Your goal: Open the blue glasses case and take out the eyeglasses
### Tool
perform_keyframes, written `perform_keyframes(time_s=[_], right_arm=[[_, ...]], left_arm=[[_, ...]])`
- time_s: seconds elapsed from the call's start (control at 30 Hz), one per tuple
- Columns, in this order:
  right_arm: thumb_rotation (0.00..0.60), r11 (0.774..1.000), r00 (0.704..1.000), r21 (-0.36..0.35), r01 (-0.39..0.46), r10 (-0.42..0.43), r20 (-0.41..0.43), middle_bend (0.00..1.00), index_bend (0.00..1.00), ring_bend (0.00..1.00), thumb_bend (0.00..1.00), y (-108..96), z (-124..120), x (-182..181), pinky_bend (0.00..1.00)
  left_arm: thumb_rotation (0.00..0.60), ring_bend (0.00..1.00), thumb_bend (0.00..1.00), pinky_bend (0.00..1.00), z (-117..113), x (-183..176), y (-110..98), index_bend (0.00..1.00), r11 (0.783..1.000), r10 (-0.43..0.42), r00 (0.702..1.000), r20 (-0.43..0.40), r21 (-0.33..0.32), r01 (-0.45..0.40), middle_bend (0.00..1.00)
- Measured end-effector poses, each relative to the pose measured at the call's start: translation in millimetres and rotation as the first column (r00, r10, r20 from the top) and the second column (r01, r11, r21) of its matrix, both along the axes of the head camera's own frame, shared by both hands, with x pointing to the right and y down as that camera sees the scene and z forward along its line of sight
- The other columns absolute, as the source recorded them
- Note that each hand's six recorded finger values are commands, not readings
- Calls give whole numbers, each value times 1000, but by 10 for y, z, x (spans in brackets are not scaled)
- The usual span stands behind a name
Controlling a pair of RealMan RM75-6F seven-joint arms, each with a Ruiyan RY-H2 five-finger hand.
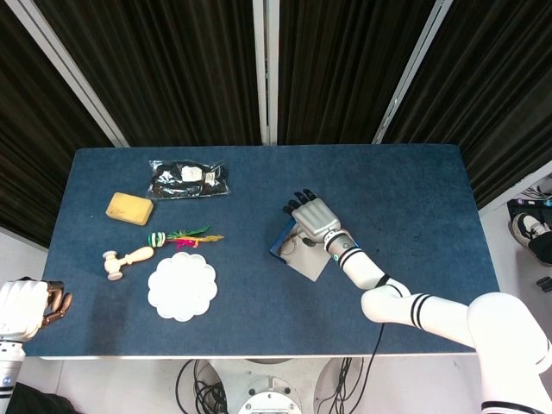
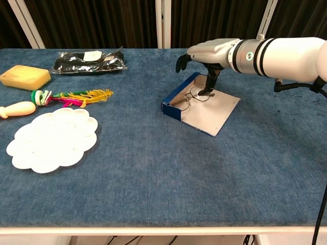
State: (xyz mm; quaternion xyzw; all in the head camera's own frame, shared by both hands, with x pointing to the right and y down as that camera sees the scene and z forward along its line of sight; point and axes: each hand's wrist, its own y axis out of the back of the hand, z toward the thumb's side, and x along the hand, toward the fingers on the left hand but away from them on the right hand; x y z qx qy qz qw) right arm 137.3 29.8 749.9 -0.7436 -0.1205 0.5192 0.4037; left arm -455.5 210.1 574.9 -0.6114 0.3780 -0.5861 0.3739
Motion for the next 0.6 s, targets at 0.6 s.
perform_keyframes(time_s=[0.6], right_arm=[[600, 1000, 1000, 5, 25, -25, -9, 170, 378, 0, 318, -44, 112, -158, 0]], left_arm=[[600, 834, 387, 657, 0, -3, -3, 840, 1000, 0, 1000, -4, 0, 0, 981]])
